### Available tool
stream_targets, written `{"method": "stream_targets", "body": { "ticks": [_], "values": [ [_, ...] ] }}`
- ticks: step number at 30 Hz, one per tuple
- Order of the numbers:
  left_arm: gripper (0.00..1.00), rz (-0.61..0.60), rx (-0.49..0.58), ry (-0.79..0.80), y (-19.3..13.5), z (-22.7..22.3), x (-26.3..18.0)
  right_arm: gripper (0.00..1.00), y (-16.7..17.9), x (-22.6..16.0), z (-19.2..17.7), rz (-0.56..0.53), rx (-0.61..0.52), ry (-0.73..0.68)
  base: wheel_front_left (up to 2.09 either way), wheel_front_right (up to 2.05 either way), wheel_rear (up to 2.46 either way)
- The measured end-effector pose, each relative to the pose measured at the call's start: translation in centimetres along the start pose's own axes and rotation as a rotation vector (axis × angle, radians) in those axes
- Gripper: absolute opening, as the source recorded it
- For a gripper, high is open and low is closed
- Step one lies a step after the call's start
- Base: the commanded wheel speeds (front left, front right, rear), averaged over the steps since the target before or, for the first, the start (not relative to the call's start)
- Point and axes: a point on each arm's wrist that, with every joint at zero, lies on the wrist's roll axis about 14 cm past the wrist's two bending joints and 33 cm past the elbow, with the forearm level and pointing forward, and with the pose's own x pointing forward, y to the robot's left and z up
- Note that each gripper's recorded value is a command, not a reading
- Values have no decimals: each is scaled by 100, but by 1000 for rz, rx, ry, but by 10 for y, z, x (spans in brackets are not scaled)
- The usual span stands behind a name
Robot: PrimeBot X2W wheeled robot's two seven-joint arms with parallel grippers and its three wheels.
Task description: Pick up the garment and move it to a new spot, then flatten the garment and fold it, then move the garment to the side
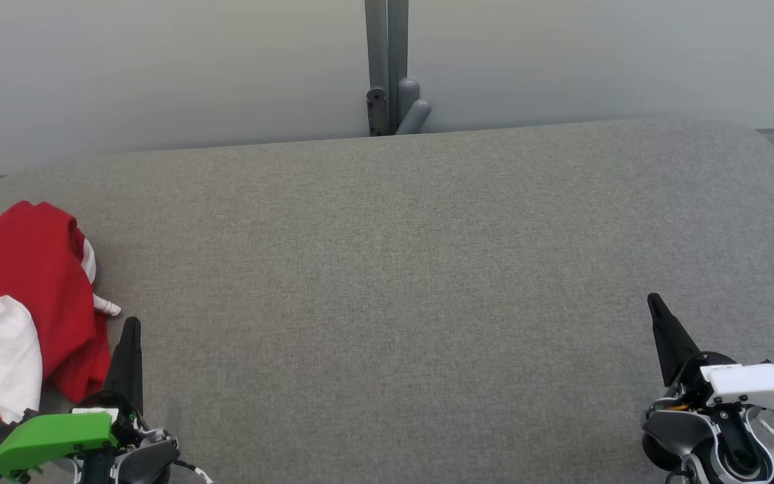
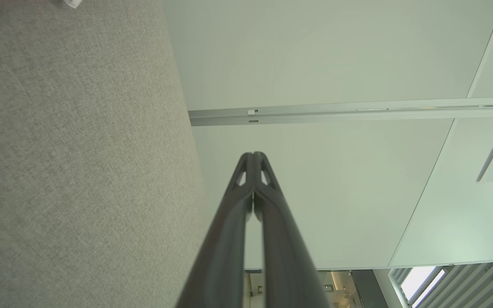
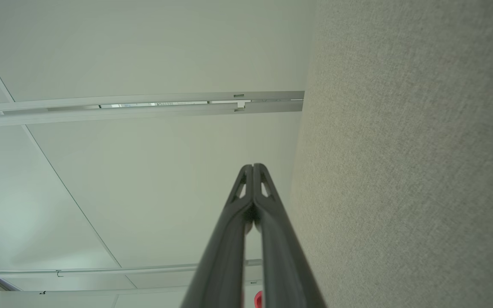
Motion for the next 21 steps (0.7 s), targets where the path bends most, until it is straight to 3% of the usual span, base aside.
{"method": "stream_targets", "body": {
  "ticks": [18, 19, 21],
  "values": [
    [0, 2, -1, 0, 1, 0, 0, 0, -1, 0, 0, -2, 0, 0, 0, 0, 0],
    [100, 10, -3, -1, 3, 0, -1, 100, -3, -1, 0, -9, 3, 0, 0, 0, 0],
    [100, 44, -8, -3, 15, -1, -6, 100, -12, -4, -2, -35, 9, -1, 0, 0, 0]
  ]
}}
